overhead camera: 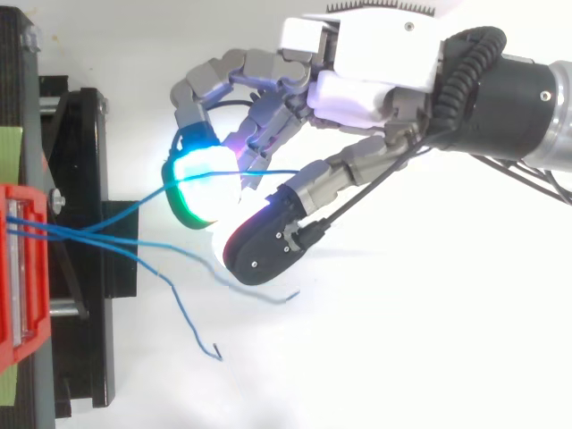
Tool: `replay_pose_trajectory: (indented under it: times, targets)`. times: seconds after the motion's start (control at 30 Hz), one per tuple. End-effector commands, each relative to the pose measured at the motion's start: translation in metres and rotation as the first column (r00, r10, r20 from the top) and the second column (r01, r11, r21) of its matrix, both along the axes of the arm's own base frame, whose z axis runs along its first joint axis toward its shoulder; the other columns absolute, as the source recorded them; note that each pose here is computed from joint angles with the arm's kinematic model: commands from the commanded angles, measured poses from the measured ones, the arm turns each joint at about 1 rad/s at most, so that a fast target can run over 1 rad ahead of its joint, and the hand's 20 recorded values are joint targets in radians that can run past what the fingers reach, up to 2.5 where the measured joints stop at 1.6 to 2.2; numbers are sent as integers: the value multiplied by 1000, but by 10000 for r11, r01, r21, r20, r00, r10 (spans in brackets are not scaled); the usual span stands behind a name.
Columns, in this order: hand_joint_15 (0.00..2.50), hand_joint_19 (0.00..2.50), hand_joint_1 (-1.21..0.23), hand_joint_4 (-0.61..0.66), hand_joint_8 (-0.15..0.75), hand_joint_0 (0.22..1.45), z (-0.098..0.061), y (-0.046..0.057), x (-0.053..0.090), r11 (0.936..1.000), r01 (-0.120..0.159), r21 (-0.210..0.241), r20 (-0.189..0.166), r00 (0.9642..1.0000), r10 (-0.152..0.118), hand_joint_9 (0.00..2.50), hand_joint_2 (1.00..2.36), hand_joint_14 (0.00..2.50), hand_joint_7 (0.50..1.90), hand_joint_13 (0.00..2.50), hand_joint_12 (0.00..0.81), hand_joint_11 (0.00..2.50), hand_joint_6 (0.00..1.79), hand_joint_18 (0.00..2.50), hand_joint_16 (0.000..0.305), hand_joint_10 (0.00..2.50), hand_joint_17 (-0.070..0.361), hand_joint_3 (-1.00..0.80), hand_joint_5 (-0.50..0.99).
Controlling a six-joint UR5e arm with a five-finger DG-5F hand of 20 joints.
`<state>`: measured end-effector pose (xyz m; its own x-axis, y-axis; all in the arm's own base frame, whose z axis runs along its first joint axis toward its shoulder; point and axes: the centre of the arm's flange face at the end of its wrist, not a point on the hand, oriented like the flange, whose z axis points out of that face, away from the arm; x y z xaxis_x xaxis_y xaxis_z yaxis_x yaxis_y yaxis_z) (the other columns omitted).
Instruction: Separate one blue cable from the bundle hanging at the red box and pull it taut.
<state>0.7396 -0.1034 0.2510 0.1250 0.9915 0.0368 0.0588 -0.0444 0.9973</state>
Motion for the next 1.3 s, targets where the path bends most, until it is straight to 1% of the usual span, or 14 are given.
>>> replay_pose_trajectory:
  times: [0.0, 0.1, 0.2, 0.27, 0.3, 0.47, 0.53, 0.57, 0.73, 0.83, 0.97, 1.07, 1.1, 1.27]
  targets:
    - [378, 463, -688, 134, 287, 461, 0, 0, 0, 10000, 16, -1, 6, 10000, -16, 936, 1000, 14, 1207, 975, 359, 590, 827, 879, 45, 16, 102, -500, -174]
    - [395, 527, -484, 113, 277, 509, 0, 0, 0, 10000, 0, -16, -11, 10000, 0, 959, 1000, 14, 1224, 977, 347, 586, 766, 869, 43, 17, 97, -500, -146]
    - [405, 566, -405, 88, 268, 580, 1, 0, 0, 10000, 0, -15, 5, 10000, 0, 973, 1000, 15, 1291, 972, 330, 588, 716, 836, 40, 18, 89, -500, -128]
    - [415, 571, -439, 93, 273, 618, 2, 0, 0, 10000, -1, -28, 33, 10000, 1, 988, 1000, 17, 1316, 974, 329, 584, 707, 838, 40, 20, 89, -500, -124]
    - [415, 566, -503, 100, 273, 622, 1, 0, 0, 10000, -1, -29, 18, 10000, 1, 980, 1004, 16, 1321, 976, 332, 588, 706, 838, 40, 18, 90, -445, -124]
    - [414, 574, -646, 94, 277, 590, 0, 0, 0, 10000, 0, -15, 5, 10000, 0, 967, 1014, 15, 1388, 974, 339, 604, 743, 838, 41, 18, 92, -295, -145]
    - [420, 573, -672, 108, 276, 585, 0, 1, 0, 10000, -15, -15, 5, 10000, 15, 956, 1016, 16, 1425, 973, 341, 608, 751, 837, 42, 18, 93, -267, -150]
    - [414, 574, -685, 111, 279, 583, 0, 1, 0, 10000, -15, -16, -11, 10000, 15, 953, 1016, 15, 1397, 972, 340, 604, 778, 839, 42, 18, 94, -249, -158]
    - [415, 558, -735, 94, 277, 590, 0, 1, 0, 10000, -15, -15, 5, 10000, 15, 935, 1018, 15, 1406, 967, 345, 598, 830, 851, 43, 17, 98, -179, -176]
    - [405, 541, -759, 60, 266, 619, 0, 1, 0, 10000, -16, -31, -13, 10000, 16, 889, 1016, 15, 1353, 936, 339, 597, 856, 836, 43, 18, 96, -218, -191]
    - [369, 467, -810, 31, 239, 694, 0, 1, 1, 10000, 14, -31, 18, 10000, -14, 793, 1007, 14, 1293, 863, 324, 570, 869, 780, 41, 17, 92, -410, -214]
    - [314, 420, -809, -5, 221, 722, 0, 1, 0, 10000, 14, -33, -13, 10000, -14, 775, 1001, 12, 1274, 845, 309, 486, 863, 763, 39, 15, 87, -493, -214]
    - [271, 395, -803, -25, 213, 738, 0, 1, 0, 10000, 30, -34, -12, 10000, -30, 768, 1000, 11, 1274, 846, 305, 420, 855, 756, 37, 15, 83, -500, -214]
    - [261, 373, -806, -14, 201, 772, 0, 2, 0, 10000, 0, -17, 5, 10000, 0, 772, 1000, 12, 1288, 837, 292, 391, 841, 746, 34, 14, 77, -500, -223]
